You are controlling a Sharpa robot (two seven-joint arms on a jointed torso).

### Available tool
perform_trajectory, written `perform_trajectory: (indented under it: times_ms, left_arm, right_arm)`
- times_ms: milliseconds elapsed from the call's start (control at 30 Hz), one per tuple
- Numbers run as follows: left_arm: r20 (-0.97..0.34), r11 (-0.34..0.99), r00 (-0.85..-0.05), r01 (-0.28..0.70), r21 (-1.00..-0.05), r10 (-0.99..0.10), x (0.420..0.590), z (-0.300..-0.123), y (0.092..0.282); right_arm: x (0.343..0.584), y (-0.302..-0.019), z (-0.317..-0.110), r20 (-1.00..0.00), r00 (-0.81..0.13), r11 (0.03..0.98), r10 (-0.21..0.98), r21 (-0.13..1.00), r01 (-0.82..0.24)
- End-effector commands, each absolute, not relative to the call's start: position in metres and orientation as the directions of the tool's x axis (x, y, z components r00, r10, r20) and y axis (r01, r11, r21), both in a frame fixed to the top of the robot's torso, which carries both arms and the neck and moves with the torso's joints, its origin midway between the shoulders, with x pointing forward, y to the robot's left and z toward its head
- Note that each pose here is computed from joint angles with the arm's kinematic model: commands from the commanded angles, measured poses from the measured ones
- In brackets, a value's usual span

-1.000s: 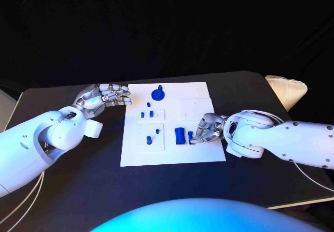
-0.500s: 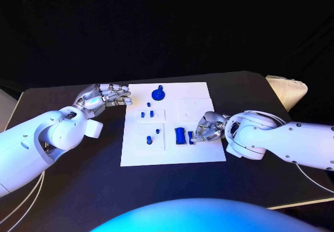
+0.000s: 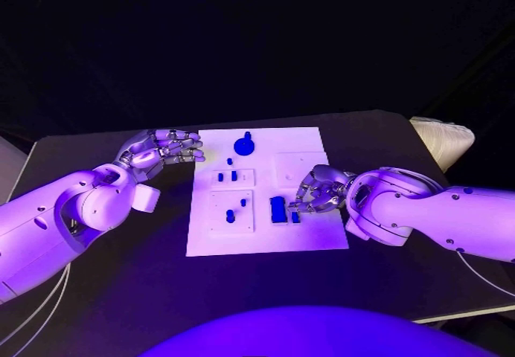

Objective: Assemble the parts on the task board

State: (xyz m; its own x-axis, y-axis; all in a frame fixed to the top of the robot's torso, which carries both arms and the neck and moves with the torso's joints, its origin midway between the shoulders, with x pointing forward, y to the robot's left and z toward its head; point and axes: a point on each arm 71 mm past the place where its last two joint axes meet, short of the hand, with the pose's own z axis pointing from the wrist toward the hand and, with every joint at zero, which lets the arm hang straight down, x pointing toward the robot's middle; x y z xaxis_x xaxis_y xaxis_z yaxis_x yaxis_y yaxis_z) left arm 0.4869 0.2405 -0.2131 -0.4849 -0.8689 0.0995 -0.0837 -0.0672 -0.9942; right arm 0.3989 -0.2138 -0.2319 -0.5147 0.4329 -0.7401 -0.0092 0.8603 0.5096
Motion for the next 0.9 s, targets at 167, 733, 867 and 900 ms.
perform_trajectory:
  times_ms: [167,733,867,900]
  left_arm:
    - [0.105,-0.083,-0.489,-0.066,-0.994,-0.866,0.487,-0.212,0.238]
    - [0.131,-0.133,-0.353,-0.019,-0.991,-0.926,0.500,-0.219,0.242]
    - [0.137,-0.141,-0.311,-0.010,-0.990,-0.940,0.506,-0.224,0.243]
    - [0.137,-0.142,-0.302,-0.008,-0.990,-0.943,0.507,-0.225,0.244]
  right_arm:
    - [0.410,-0.216,-0.223,-0.711,-0.394,0.766,0.582,0.642,-0.027]
    - [0.485,-0.245,-0.221,-0.383,-0.117,0.381,0.916,0.924,-0.046]
    - [0.499,-0.252,-0.222,-0.359,-0.076,0.355,0.930,0.933,-0.057]
    - [0.503,-0.253,-0.222,-0.355,-0.068,0.351,0.933,0.934,-0.059]
